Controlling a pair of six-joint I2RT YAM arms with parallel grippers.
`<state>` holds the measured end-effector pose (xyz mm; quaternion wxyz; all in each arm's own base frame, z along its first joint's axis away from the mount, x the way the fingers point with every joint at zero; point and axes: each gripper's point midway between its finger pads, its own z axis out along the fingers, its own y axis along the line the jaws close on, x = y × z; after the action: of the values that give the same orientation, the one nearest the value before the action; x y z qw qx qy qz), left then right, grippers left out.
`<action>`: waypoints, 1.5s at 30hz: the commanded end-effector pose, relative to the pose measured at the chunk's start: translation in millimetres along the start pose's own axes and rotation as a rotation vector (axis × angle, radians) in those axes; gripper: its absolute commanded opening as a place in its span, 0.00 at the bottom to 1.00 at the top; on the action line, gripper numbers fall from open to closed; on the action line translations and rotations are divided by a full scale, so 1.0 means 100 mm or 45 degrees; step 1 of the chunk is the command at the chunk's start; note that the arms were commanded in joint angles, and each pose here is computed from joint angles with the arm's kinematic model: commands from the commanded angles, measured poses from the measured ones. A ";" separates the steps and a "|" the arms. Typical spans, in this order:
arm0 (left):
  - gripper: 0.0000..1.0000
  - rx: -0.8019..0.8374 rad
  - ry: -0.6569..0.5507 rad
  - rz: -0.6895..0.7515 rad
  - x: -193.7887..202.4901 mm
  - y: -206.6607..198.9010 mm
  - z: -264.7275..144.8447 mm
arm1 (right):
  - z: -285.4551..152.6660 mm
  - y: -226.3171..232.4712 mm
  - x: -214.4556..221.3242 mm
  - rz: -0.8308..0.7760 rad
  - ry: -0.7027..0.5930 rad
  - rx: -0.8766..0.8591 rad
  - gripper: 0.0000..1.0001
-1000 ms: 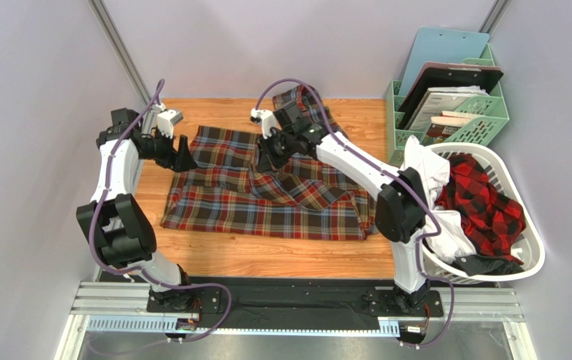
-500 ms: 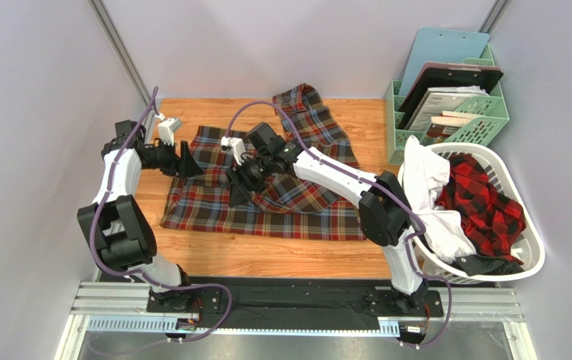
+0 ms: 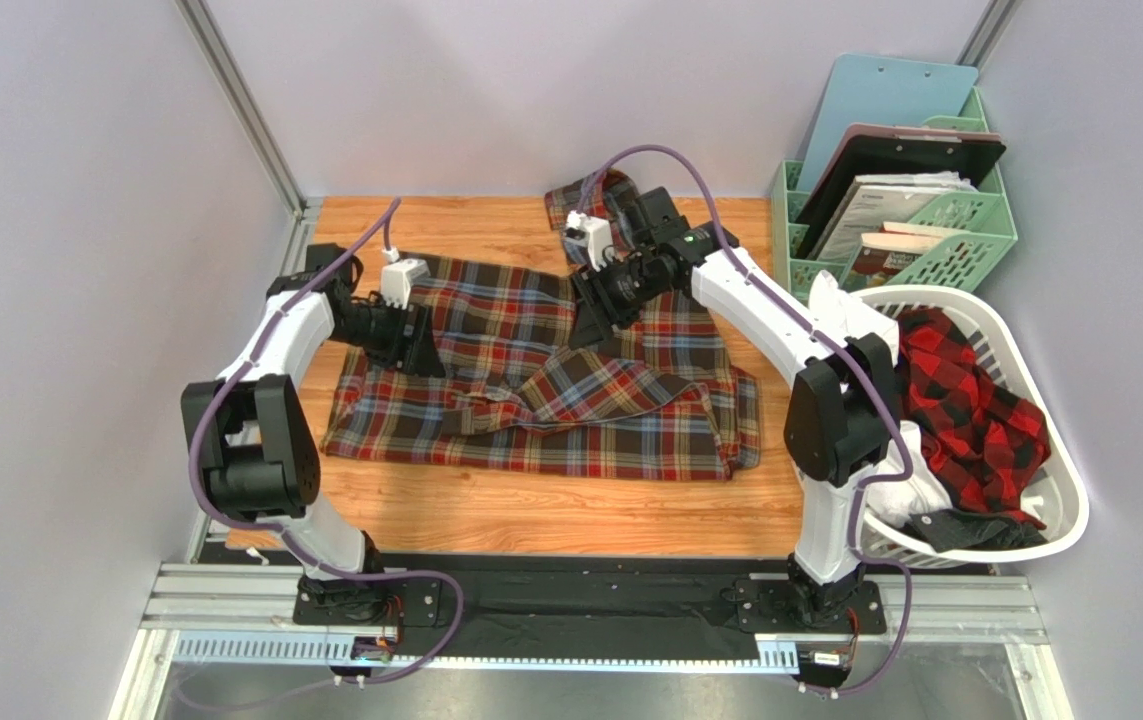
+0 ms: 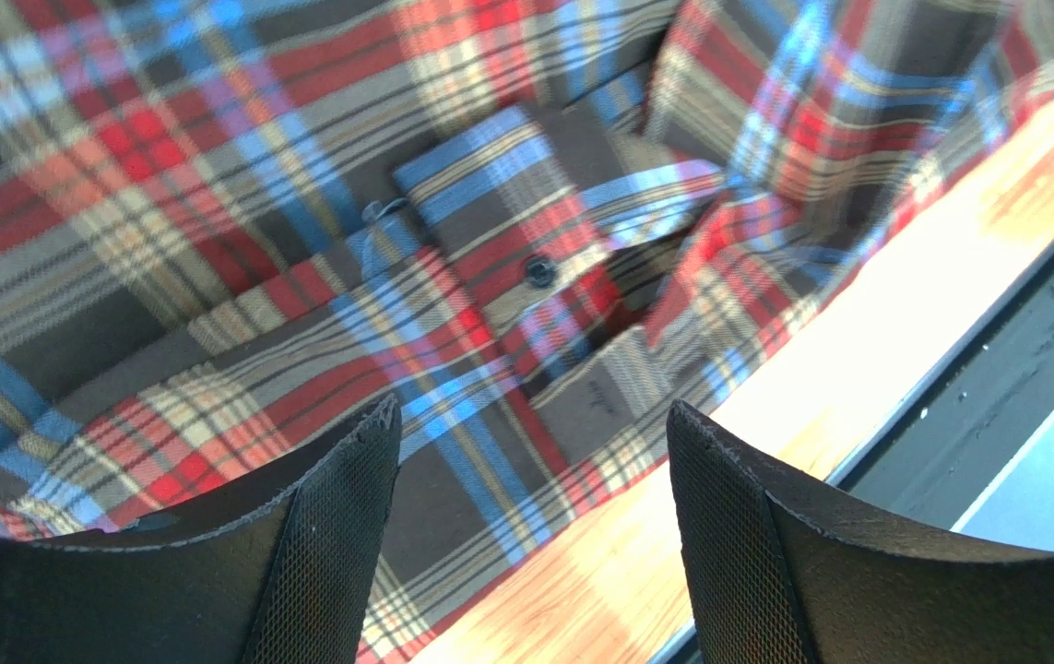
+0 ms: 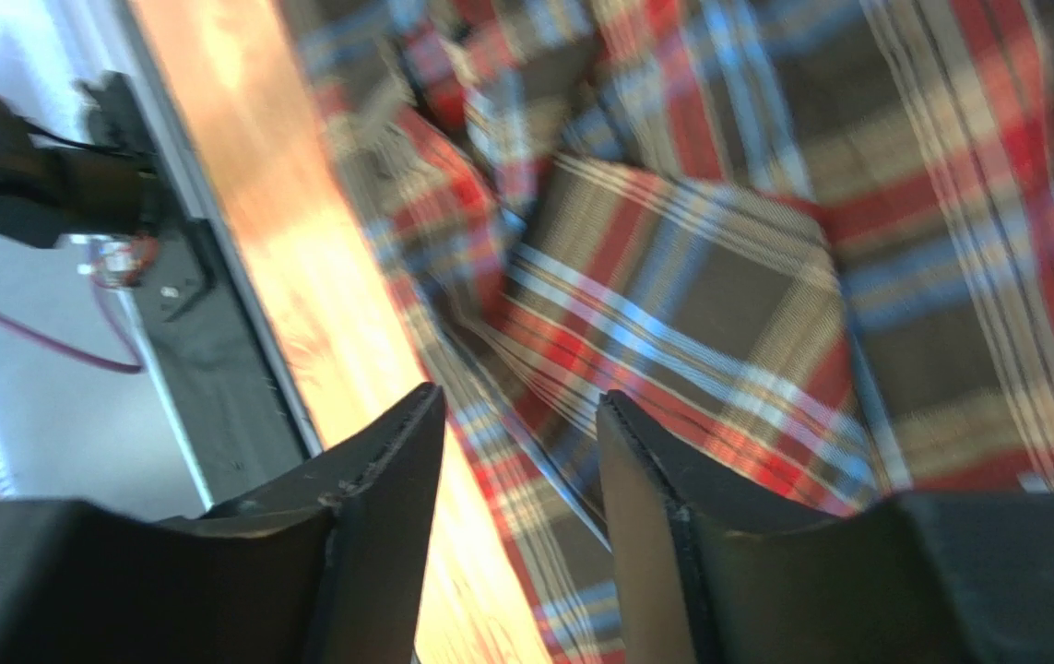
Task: Fold and stack the long sleeve shirts
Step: Fold the shirt
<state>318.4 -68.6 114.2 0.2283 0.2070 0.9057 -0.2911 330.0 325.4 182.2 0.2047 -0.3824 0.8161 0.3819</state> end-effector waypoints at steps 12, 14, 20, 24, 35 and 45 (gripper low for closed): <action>0.71 0.129 0.309 -0.252 0.45 -0.17 0.30 | -0.17 -0.28 0.79 0.032 0.227 0.193 0.43; 0.71 0.138 0.348 -0.280 0.52 -0.20 0.33 | -0.22 -0.30 0.78 0.032 0.215 0.204 0.43; 0.70 0.151 0.409 -0.356 0.68 -0.23 0.41 | -0.32 -0.36 0.74 0.063 0.186 0.218 0.43; 0.69 0.225 0.403 -0.406 0.66 -0.33 0.46 | -0.34 -0.39 0.73 0.068 0.181 0.224 0.43; 0.60 0.240 0.485 -0.487 0.76 -0.30 0.58 | -0.49 -0.49 0.63 0.103 0.132 0.241 0.42; 0.00 0.330 0.282 -0.235 0.33 -0.69 0.27 | -0.50 -0.59 0.74 0.150 0.149 0.250 0.39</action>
<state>258.8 -111.2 58.5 0.0056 0.1259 0.9178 -0.3765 321.4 230.3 124.1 0.1464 -0.3289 0.8887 0.2838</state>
